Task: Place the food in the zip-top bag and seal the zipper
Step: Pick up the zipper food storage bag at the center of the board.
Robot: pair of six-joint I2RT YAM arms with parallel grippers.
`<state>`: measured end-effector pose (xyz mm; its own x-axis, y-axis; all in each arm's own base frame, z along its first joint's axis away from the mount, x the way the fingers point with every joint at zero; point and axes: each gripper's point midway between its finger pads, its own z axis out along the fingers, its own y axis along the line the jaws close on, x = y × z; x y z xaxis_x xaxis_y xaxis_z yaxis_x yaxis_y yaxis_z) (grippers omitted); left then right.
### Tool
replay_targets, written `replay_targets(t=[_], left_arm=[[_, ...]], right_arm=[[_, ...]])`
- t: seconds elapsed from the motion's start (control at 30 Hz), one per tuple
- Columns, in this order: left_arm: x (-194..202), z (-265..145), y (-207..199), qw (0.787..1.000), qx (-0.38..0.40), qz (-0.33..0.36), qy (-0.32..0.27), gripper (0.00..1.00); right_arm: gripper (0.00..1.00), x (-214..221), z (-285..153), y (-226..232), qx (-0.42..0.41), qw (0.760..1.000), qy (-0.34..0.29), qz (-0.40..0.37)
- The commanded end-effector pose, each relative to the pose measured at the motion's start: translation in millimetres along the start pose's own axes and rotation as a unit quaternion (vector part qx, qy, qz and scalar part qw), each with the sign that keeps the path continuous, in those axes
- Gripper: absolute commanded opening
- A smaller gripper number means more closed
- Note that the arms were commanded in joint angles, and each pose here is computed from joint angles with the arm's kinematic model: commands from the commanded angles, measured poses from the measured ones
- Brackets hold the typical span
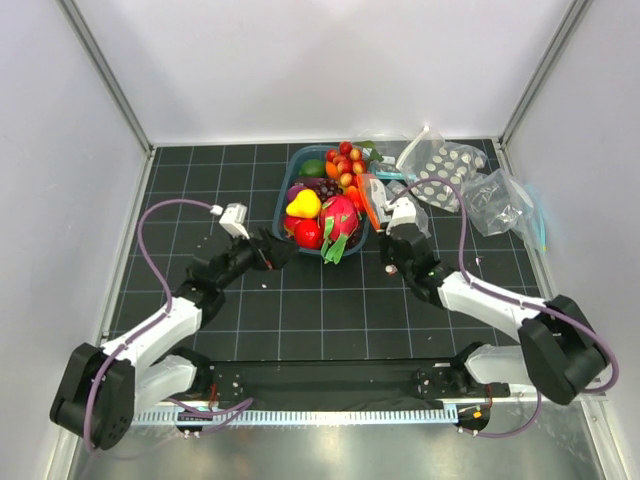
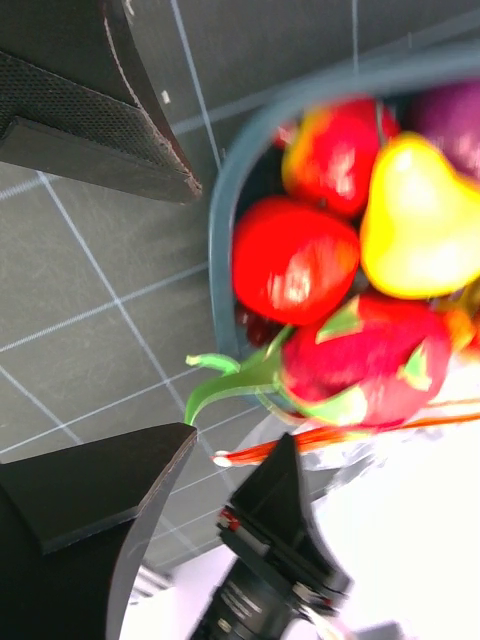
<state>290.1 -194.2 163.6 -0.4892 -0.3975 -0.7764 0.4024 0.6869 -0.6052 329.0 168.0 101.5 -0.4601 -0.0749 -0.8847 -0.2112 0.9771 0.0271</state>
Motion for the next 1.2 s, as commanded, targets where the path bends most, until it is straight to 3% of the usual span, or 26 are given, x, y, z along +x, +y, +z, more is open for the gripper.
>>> replay_targets(t=[0.0, 0.03, 0.2, 0.53, 0.7, 0.8, 1.17], left_arm=[[-9, 11, -23, 0.999, 0.029, 0.044, 0.001, 0.96], [-6, 12, -27, 0.998, 0.034, 0.049, 0.006, 0.96], [9, 21, -47, 0.995, 0.056, 0.071, 0.035, 0.96], [14, 21, -78, 0.99, 0.109, 0.076, 0.055, 0.96], [17, 27, -81, 0.989, 0.118, 0.066, 0.067, 0.86], [17, 29, -81, 0.989, 0.119, 0.063, 0.067, 0.82], [13, 25, -91, 0.987, 0.138, 0.049, 0.059, 0.84]], right_arm=[[0.14, -31, -15, 9, -0.029, 0.997, -0.062, 0.029], [0.07, -31, -17, 10, -0.034, 0.997, -0.065, 0.032], [0.02, -36, -35, 22, -0.088, 0.991, -0.089, 0.046], [0.02, -40, -75, 77, -0.262, 0.956, -0.124, 0.035], [0.01, -40, -92, 100, -0.324, 0.936, -0.133, 0.025], [0.01, -40, -100, 106, -0.343, 0.929, -0.137, 0.024], [0.01, -27, -116, 107, -0.357, 0.925, -0.126, 0.033]])
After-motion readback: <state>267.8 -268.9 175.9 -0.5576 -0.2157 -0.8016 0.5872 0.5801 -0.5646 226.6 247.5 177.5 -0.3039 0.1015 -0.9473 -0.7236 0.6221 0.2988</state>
